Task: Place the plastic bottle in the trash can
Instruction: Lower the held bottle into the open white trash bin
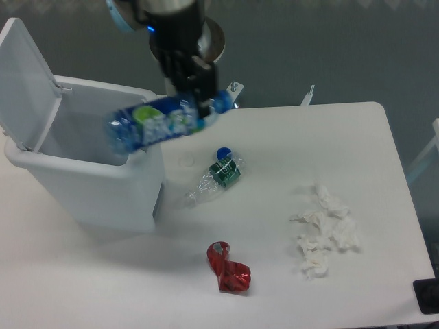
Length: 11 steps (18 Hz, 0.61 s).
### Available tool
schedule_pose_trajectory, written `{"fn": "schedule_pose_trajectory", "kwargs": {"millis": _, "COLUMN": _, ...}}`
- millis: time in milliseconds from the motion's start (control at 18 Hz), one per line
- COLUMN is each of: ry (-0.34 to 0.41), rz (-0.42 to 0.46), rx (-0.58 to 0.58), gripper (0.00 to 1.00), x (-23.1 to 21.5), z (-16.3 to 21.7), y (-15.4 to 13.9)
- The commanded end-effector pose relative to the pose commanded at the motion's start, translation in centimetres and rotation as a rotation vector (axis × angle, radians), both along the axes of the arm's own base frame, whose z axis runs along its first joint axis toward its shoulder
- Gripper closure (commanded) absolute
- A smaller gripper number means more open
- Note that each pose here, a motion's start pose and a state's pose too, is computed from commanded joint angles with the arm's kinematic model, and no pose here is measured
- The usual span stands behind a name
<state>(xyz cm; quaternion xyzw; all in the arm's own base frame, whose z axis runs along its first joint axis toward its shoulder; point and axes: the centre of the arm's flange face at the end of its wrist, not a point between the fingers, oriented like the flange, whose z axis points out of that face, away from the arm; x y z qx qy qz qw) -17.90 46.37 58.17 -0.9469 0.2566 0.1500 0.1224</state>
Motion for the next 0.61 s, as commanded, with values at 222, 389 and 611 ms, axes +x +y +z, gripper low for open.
{"fn": "schedule_pose_trajectory", "kwargs": {"millis": 222, "ry": -0.111, "rz": 0.05, "rx": 0.051, "gripper": 0.4, "x": 3.0, "z": -1.4, "y": 2.7}}
{"fn": "schedule_pose_trajectory", "kwargs": {"millis": 389, "ry": -0.171, "rz": 0.072, "rx": 0.078, "gripper": 0.4, "x": 4.7, "z": -2.3, "y": 4.4}}
{"fn": "schedule_pose_trajectory", "kwargs": {"millis": 611, "ry": -0.242, "rz": 0.11, "rx": 0.121, "gripper": 0.4, "x": 6.3, "z": -4.2, "y": 7.0}}
